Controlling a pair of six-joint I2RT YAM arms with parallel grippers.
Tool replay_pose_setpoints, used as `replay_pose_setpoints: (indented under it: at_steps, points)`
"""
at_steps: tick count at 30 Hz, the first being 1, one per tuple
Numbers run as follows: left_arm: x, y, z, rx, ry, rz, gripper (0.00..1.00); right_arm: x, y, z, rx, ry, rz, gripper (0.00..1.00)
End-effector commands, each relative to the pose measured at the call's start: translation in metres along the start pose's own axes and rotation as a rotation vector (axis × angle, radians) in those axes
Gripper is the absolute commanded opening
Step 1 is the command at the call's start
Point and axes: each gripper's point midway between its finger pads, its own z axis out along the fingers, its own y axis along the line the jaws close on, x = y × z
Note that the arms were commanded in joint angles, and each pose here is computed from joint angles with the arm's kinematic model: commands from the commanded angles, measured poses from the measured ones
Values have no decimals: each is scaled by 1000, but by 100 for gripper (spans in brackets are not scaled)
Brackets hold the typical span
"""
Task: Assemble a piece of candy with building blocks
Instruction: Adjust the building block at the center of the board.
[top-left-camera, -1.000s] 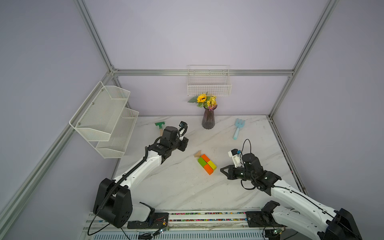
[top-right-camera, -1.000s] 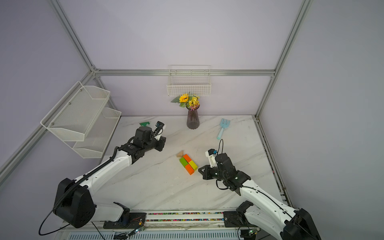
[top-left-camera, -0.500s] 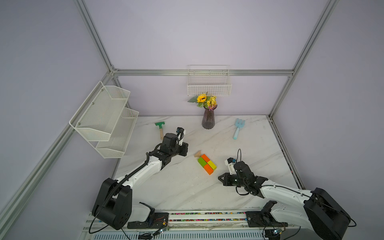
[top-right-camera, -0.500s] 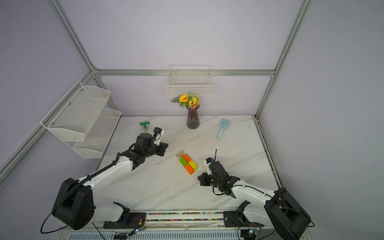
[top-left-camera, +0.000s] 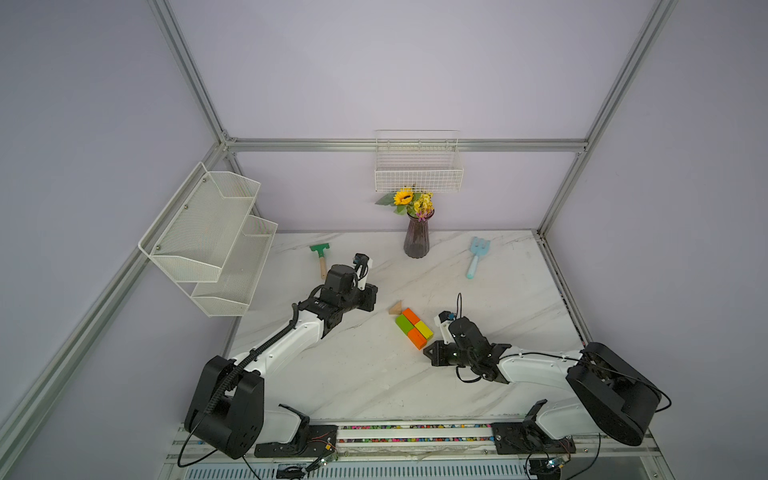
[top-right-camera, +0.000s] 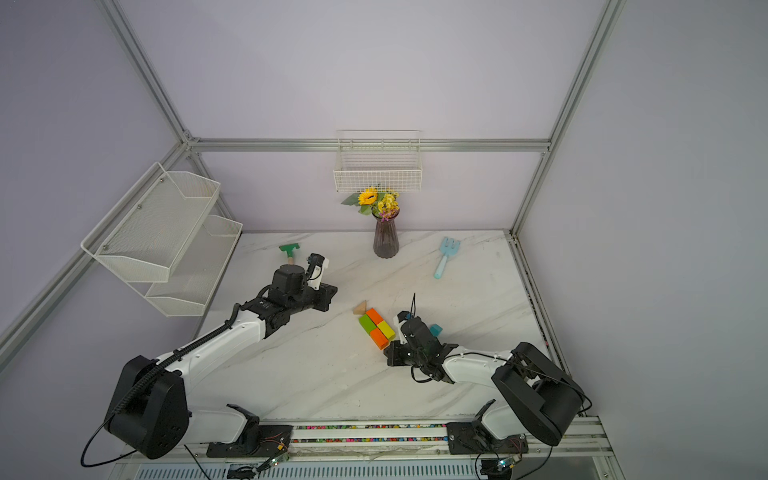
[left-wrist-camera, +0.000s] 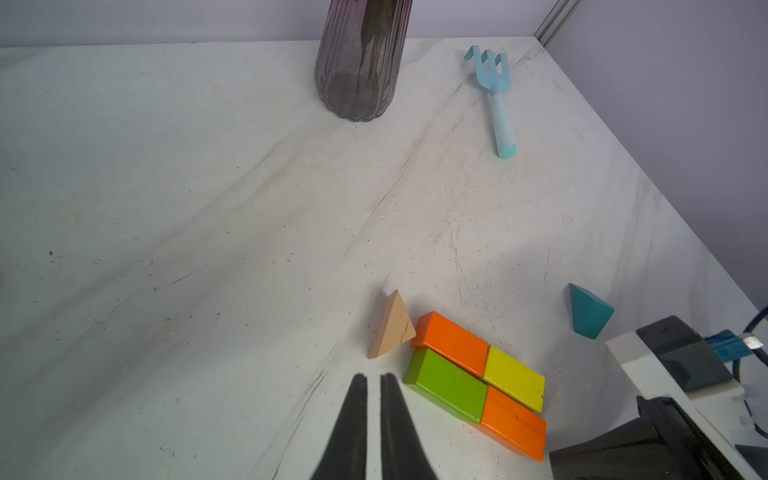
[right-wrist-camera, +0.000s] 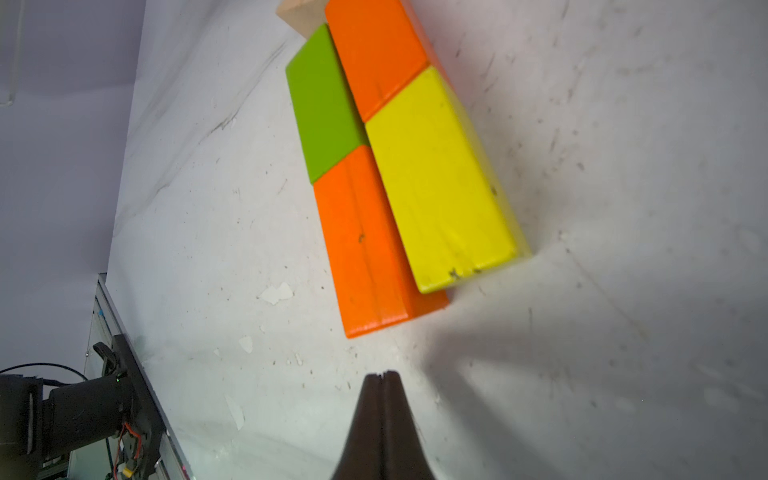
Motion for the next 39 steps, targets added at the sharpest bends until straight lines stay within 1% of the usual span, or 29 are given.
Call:
replay_pose_setpoints:
  at_steps: [1, 8, 9, 13, 17, 20, 21, 24, 25, 28, 30, 31, 33, 36, 38, 39]
  points:
    - [-10, -6, -7, 23, -31, -16, 11, -12, 5, 5, 9, -32, -34, 0]
    - [-4, -3, -10, 8, -27, -16, 11, -19, 9, 2, 6, -51, -35, 0]
    - [-3, -3, -10, 7, -25, -16, 11, -14, 6, 1, 21, -33, -31, 0]
    - [-2, -3, -10, 8, -20, -17, 11, -18, 11, -8, 16, -43, -33, 0]
    - [-4, -4, -12, 12, -24, -16, 11, -30, 31, -36, -37, -102, -47, 0]
    - [-5, -3, -16, 3, -35, -15, 12, -42, 49, -68, -79, -162, -47, 0]
    - [-6, -3, -16, 2, -38, -15, 12, -48, 50, -77, -64, -184, -42, 2]
    - [-5, -3, -18, 3, -41, -15, 13, -60, 28, -102, 95, -245, 17, 34]
    - [-4, -3, -18, 4, -39, -15, 14, -64, 17, -111, 153, -264, 46, 42]
    - [-3, -4, -17, 8, -34, -14, 14, -78, -13, -135, 250, -317, 153, 54]
    - [-2, -4, -17, 11, -27, -10, 14, -87, -32, -150, 281, -340, 239, 56]
    - [-2, -5, -17, 14, -23, -5, 15, -91, -45, -157, 302, -349, 285, 59]
    - [-1, -5, -17, 13, -17, -1, 15, -93, -62, -163, 339, -337, 326, 63]
    - [-1, -5, -16, 15, -20, 2, 15, -87, -85, -151, 428, -232, 336, 66]
    - [0, -5, -15, 20, -19, 1, 15, -78, -99, -134, 481, -125, 347, 65]
    - [1, -6, -15, 23, -18, 2, 15, -75, -103, -128, 494, -94, 353, 63]
